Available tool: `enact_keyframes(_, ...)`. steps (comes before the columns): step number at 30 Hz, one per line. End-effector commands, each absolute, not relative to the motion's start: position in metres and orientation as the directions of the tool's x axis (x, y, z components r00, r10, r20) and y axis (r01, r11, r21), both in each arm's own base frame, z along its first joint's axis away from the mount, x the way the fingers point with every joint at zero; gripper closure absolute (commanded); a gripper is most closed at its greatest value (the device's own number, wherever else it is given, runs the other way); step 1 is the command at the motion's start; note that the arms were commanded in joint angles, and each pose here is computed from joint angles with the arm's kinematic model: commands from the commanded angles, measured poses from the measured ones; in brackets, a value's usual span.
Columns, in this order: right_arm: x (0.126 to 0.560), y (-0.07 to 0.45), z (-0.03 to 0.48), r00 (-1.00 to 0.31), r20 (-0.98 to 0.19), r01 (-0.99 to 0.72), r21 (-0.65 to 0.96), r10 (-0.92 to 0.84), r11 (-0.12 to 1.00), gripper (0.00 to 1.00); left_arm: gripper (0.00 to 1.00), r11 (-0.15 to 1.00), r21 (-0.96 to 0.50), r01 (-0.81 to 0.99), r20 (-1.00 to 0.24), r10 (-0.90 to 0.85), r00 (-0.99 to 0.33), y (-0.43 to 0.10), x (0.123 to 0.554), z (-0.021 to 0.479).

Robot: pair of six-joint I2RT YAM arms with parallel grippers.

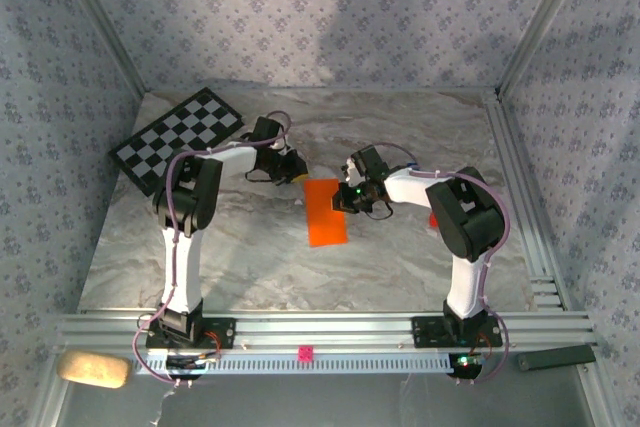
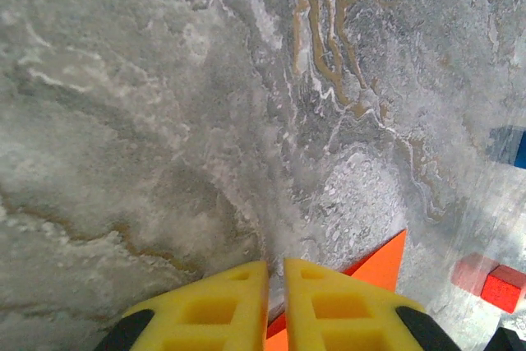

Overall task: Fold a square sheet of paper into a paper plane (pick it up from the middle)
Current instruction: First fold the square sheet of paper in half at the center of the table.

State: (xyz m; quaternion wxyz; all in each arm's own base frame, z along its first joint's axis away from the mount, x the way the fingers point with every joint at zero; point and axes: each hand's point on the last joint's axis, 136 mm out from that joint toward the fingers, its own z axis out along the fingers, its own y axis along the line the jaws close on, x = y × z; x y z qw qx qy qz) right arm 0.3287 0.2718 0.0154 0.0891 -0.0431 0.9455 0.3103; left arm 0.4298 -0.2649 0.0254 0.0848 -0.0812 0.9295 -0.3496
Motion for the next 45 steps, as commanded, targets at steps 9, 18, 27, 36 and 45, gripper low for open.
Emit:
enact_keyframes(9, 0.283, 0.204, -0.061, -1.0, 0.007, -0.009, 0.295, -0.012, 0.956, 1.0, 0.86, 0.695, -0.711, 0.106, -0.202, -0.057, -0.978, -0.287, 0.392, 0.085)
enact_keyframes(18, 0.282, 0.203, -0.063, -1.0, 0.014, -0.009, 0.292, -0.013, 0.956, 1.0, 0.86, 0.682, -0.725, 0.097, -0.076, 0.06, -0.995, -0.297, 0.342, 0.04)
enact_keyframes(27, 0.279, 0.201, -0.067, -1.0, 0.02, 0.0, 0.288, -0.006, 0.957, 1.0, 0.85, 0.741, -0.672, -0.018, -0.004, -0.028, -1.0, -0.271, 0.341, -0.003)
enact_keyframes(36, 0.278, 0.202, -0.066, -1.0, 0.017, 0.002, 0.292, -0.003, 0.956, 1.0, 0.84, 0.701, -0.713, -0.01, -0.052, -0.067, -0.996, -0.278, 0.357, 0.029)
enact_keyframes(45, 0.278, 0.202, -0.066, -1.0, 0.018, 0.004, 0.291, -0.001, 0.957, 1.0, 0.83, 0.694, -0.719, -0.029, -0.043, -0.087, -0.995, -0.288, 0.383, 0.035)
